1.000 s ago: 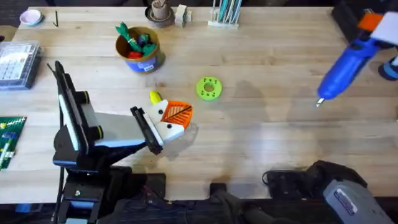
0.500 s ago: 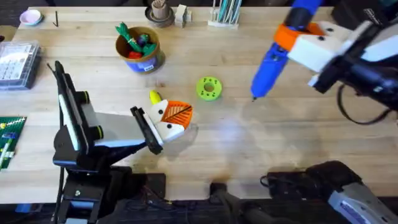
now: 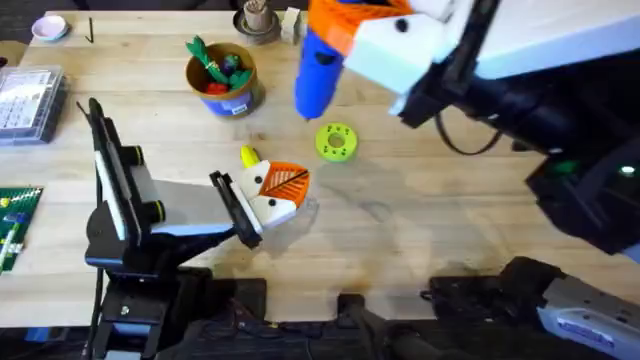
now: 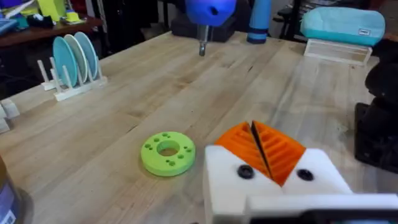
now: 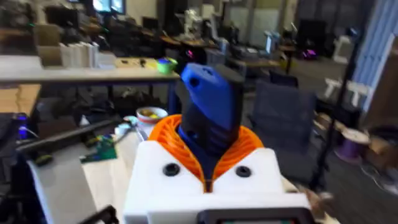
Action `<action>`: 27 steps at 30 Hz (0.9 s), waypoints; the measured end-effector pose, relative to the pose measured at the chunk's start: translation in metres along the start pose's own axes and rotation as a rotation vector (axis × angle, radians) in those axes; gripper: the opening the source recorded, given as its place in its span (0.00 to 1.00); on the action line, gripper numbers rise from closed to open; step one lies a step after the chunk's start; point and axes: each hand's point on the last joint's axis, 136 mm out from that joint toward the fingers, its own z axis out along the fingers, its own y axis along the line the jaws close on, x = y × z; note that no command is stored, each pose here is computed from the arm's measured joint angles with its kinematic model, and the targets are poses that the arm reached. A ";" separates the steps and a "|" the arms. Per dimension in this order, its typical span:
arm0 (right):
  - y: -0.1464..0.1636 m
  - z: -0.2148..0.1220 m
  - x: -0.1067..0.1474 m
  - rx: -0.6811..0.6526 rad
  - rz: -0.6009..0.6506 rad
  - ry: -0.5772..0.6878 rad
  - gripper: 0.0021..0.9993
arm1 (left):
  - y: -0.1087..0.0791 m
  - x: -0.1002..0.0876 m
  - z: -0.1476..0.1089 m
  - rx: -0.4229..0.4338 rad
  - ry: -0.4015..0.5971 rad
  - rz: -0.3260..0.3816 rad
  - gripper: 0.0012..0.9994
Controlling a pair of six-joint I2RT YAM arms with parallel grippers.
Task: Pick up the gripper from the table and insert it into the empty holder that is missing its gripper. Then pick up a screw, insert it into the mounting hole, and use the screwdriver to tighten it. Finally, clean up the table by picking up the vegetable and placing it into the bucket.
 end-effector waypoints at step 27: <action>0.086 0.037 0.031 -0.248 0.072 0.013 0.02 | 0.000 0.000 0.000 0.000 0.000 -0.070 0.01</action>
